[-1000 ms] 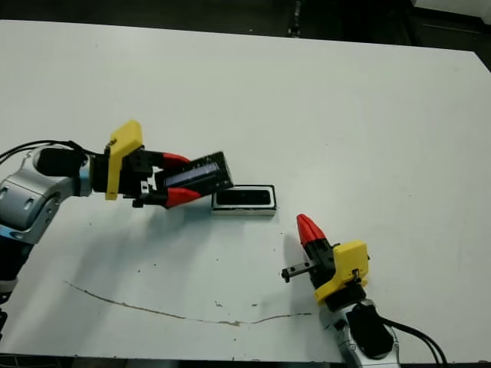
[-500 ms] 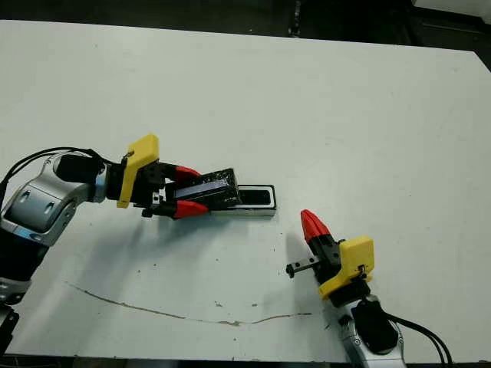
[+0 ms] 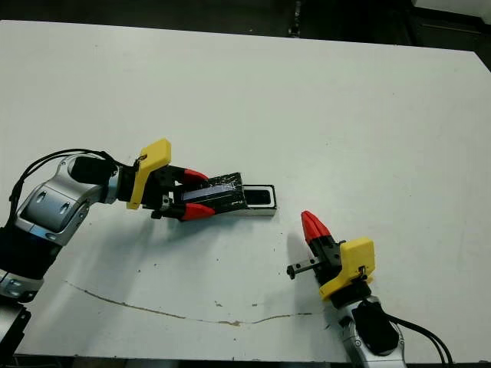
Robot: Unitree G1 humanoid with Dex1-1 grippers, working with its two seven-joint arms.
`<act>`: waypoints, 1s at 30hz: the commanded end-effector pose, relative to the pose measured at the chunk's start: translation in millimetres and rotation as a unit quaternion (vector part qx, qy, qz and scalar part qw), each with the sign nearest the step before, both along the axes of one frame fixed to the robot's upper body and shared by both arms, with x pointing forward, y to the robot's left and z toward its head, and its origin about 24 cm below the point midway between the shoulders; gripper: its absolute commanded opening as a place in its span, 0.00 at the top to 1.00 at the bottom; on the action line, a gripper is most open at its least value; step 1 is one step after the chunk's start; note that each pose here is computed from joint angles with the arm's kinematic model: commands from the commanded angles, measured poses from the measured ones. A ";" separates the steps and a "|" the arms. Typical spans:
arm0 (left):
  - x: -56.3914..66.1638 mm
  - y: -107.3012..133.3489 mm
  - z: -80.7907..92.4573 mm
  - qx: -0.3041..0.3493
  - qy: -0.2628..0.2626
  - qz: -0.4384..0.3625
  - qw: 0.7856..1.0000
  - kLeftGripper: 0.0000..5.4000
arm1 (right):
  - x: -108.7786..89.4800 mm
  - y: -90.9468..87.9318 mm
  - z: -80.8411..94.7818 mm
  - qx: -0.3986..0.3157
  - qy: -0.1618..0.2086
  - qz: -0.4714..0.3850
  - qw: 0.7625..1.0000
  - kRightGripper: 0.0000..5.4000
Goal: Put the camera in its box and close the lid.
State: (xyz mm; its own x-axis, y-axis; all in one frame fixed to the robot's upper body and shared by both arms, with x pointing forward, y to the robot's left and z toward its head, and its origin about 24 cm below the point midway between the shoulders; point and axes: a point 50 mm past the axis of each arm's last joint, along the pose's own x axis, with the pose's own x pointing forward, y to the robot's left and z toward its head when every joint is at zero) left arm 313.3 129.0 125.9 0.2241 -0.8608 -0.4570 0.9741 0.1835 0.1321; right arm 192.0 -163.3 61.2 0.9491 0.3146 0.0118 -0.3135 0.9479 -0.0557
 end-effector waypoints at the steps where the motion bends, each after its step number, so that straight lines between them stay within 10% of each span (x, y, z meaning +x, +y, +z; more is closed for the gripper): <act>1: 1.1 -2.2 -3.7 0.012 0.002 0.000 1.000 0.42 | -3.4 -4.8 -1.6 -0.007 0.001 -0.001 1.000 1.00; 30: 29.7 -48.7 -25.2 -0.012 0.062 -0.092 0.994 0.42 | -6.4 -26.7 6.1 -0.026 -0.002 -0.023 0.999 1.00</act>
State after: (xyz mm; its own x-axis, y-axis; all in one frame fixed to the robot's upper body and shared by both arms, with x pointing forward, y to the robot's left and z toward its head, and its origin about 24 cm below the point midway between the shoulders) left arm 344.6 90.9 111.4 0.0297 -0.9018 -0.4310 0.9989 0.0108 0.0463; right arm 188.0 -183.9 68.1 0.9599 0.2797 0.0201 -0.2765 0.9560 -0.0982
